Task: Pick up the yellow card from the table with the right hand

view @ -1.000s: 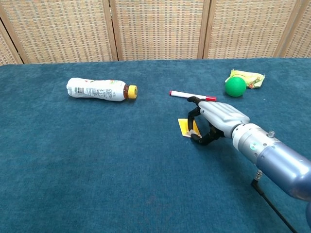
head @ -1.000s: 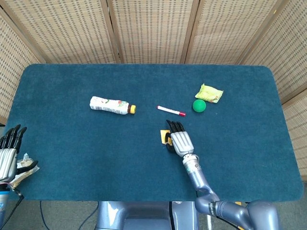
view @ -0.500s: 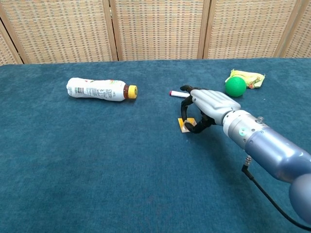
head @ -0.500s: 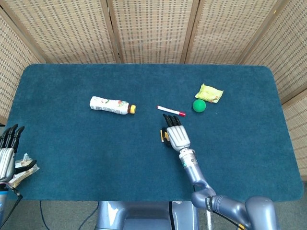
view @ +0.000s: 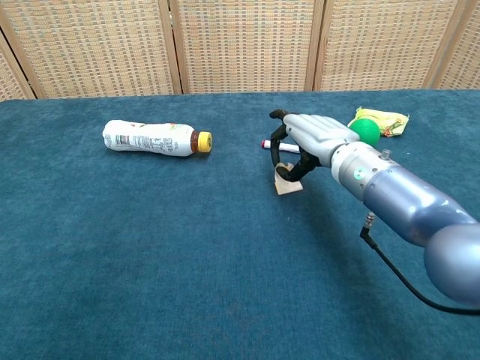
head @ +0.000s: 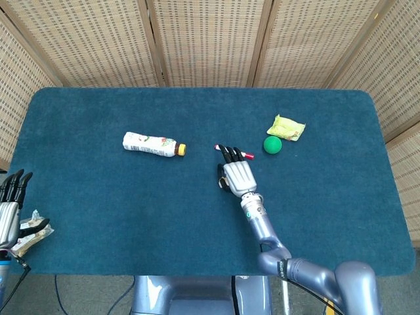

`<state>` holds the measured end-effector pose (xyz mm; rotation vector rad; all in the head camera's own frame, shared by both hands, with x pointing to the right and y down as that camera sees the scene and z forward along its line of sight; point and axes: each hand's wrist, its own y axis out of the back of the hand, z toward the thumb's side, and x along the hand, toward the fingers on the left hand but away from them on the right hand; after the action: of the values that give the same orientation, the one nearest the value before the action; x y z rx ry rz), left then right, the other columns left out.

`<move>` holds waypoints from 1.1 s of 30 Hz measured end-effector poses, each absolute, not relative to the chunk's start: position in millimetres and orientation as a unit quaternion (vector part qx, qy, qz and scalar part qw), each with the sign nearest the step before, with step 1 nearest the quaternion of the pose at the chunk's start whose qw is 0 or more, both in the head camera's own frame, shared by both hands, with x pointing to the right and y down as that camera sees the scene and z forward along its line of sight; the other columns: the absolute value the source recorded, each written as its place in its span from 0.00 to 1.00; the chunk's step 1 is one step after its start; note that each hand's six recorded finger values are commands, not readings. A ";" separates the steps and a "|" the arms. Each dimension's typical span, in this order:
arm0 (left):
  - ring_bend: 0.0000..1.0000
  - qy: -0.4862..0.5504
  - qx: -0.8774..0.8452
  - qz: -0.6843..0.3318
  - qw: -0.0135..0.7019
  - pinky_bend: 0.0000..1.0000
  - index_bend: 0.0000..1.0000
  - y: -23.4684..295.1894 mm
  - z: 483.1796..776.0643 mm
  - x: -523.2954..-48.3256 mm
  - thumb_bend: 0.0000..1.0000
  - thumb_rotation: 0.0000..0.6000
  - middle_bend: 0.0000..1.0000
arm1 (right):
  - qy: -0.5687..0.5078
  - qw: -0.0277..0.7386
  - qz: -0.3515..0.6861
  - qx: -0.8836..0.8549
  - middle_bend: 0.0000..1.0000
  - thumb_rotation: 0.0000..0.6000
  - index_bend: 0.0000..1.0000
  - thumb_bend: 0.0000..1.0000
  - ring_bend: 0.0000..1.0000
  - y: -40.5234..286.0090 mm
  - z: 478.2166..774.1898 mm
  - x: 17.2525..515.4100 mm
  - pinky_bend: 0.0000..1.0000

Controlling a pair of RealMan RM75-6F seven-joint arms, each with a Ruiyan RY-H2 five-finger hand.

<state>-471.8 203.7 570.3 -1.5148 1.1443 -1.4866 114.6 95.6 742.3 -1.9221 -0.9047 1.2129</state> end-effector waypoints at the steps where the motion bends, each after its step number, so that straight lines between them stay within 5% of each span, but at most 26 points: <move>1: 0.00 0.443 -0.587 -0.576 0.357 0.11 0.00 203.8 570.4 -471.8 0.07 1.00 0.00 | -0.349 0.341 0.464 -0.739 0.05 1.00 0.61 0.55 0.00 93.6 740.6 112.9 0.00; 18: 0.00 0.443 -0.590 -0.571 0.360 0.11 0.00 203.8 568.3 -469.4 0.07 1.00 0.00 | -0.397 0.354 0.418 -0.736 0.06 1.00 0.62 0.55 0.00 72.0 681.3 120.1 0.00; 33: 0.00 0.434 -0.601 -0.549 0.386 0.11 0.00 215.4 558.6 -450.9 0.07 1.00 0.00 | -0.473 0.245 0.422 -0.734 0.07 1.00 0.62 0.55 0.00 106.2 609.2 219.2 0.00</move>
<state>-450.9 215.4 558.6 -1.5309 1.1051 -1.3976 219.2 106.2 609.2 -2.0024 -1.2902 1.1527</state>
